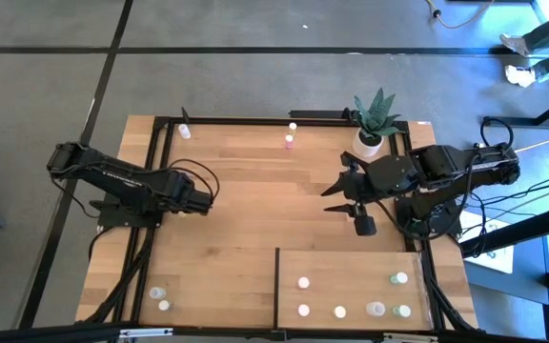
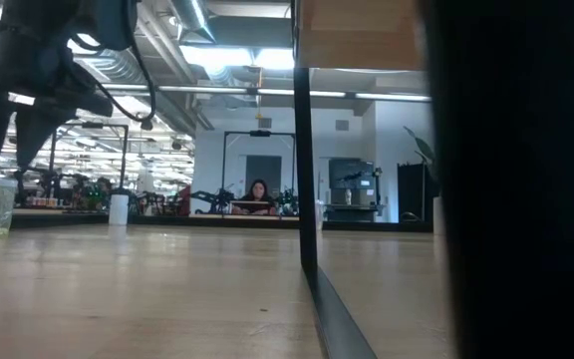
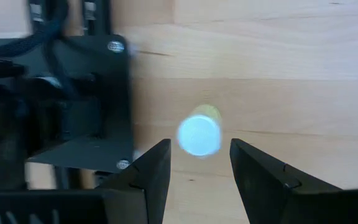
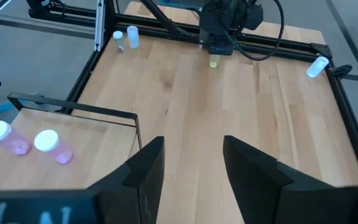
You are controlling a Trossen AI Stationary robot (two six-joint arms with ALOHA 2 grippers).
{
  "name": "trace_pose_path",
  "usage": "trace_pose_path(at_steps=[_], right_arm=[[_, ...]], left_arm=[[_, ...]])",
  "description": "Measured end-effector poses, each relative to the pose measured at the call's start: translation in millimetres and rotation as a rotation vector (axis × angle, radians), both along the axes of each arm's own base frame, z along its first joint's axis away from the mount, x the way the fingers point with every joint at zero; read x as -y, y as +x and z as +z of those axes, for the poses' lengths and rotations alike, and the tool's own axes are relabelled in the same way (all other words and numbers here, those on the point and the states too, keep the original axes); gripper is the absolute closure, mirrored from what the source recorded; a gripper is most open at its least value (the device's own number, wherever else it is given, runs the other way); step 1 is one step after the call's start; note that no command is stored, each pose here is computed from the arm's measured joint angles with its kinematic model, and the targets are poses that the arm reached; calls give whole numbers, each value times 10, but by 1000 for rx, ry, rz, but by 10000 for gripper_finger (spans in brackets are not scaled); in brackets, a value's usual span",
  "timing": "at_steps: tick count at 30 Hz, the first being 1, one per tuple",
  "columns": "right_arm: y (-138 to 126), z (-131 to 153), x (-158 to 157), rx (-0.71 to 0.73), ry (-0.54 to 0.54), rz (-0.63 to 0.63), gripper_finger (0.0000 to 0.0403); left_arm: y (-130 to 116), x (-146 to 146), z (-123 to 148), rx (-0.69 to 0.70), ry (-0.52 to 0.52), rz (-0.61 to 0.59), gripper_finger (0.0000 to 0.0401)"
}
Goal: Pick and place medicine bottles onto shelf by color
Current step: Put the bottom yellow pill bottle on the shelf aligned with the other yellow pill bottle
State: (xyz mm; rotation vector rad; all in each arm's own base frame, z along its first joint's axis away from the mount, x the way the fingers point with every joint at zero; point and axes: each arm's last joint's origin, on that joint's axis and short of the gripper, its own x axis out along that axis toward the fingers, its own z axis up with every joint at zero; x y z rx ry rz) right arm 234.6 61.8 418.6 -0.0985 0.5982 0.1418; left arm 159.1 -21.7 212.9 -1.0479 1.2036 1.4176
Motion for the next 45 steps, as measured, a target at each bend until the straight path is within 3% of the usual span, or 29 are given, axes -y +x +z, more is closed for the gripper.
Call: trace_pose_path(at_steps=[12, 22, 32, 45], right_arm=[[0, 0, 0, 0, -2, 1, 236], [0, -1, 0, 0, -2, 1, 236], [1, -1, 0, 0, -2, 0, 236], [1, -1, 0, -1, -1, -1, 236]], left_arm=[[11, 1, -2, 12, -2, 4, 238], [-2, 0, -36, 5, 0, 7, 180], [-63, -10, -271, 3, 6, 36, 177], [-47, -5, -278, 20, -7, 35, 177]])
